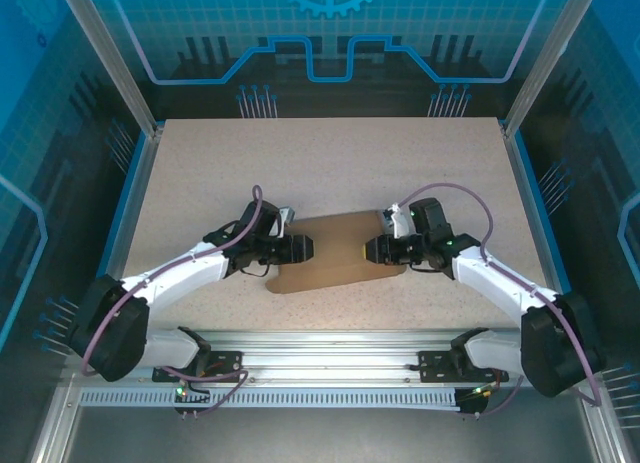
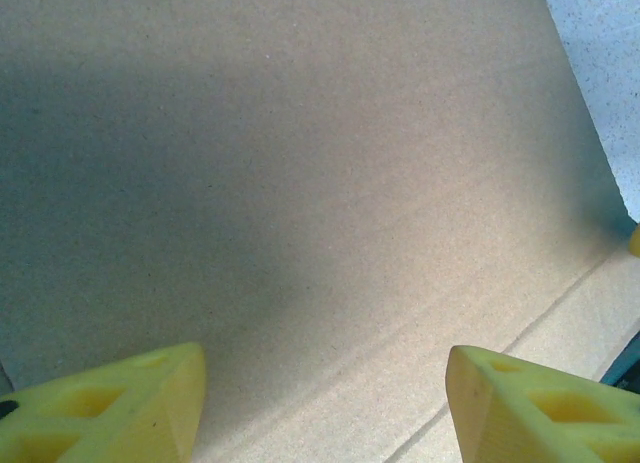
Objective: Fold the paper box
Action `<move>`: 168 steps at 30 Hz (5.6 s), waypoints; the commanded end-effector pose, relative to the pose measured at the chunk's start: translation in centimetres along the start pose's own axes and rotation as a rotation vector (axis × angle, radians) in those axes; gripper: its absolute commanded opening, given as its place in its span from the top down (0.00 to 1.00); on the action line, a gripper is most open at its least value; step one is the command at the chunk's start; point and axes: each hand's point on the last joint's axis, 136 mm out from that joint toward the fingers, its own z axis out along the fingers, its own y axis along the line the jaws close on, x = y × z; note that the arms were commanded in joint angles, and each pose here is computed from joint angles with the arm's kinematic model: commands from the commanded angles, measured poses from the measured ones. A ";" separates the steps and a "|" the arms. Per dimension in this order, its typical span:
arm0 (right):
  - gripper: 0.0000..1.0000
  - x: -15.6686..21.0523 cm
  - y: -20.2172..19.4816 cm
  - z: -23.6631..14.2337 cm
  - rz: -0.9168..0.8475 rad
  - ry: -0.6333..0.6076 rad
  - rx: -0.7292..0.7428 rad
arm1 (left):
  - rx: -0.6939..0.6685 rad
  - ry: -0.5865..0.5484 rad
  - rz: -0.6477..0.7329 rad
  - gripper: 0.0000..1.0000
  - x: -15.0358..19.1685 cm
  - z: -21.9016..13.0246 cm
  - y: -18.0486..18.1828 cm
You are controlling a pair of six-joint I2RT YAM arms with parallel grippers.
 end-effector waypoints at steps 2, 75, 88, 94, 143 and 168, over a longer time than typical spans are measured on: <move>0.68 0.4 -2.0 0.7 0.020 -0.005 0.056 | -0.005 0.013 -0.009 0.34 0.6 0.9 0.7; 0.00 -0.4 -4.4 -0.2 0.061 0.054 0.090 | -0.020 0.140 -0.088 0.01 2.4 0.4 2.1; 0.00 -0.1 -2.4 0.7 0.010 0.073 0.030 | 0.078 0.107 -0.105 0.01 1.7 0.2 0.2; 0.00 -0.5 -1.8 0.2 -0.010 0.052 0.039 | 0.099 0.085 -0.103 0.01 1.0 -0.3 -0.6; 0.00 -3.3 2.6 -8.5 0.171 -0.089 0.095 | 0.281 0.194 -0.421 0.01 -4.3 -6.9 -6.6; 0.00 -7.3 -0.4 -8.8 0.239 -0.163 0.118 | 0.265 0.210 -0.409 0.01 -8.0 -5.1 -5.9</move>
